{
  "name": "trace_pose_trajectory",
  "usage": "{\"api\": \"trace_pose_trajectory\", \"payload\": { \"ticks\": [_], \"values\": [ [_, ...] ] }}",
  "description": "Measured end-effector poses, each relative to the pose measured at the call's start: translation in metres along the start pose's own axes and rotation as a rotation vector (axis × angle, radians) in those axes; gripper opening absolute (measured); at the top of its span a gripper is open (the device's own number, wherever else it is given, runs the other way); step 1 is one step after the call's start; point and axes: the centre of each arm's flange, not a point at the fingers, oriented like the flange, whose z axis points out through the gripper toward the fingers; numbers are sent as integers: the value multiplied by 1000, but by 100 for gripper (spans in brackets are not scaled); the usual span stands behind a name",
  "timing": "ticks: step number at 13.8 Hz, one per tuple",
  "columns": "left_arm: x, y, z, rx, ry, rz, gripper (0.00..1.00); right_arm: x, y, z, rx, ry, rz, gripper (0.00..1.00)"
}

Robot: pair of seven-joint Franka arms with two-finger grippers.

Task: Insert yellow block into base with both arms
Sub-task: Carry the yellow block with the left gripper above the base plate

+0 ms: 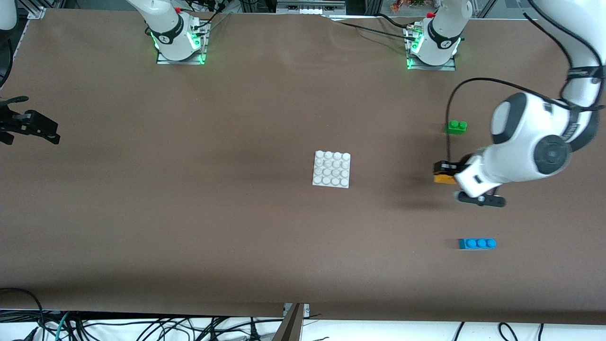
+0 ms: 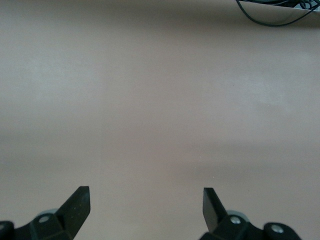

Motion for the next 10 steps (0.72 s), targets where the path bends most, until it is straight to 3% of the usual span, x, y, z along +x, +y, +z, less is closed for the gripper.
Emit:
{"api": "trace_pose_trajectory", "payload": {
  "ticks": [3,10],
  "values": [
    [7,94,27,-4,-18,-6,68,-2,-1,2,2,-22,-1,100],
    [19,208,95,-54,25,37,68,-3,-1,2,3,-28,-2,100]
  ]
}}
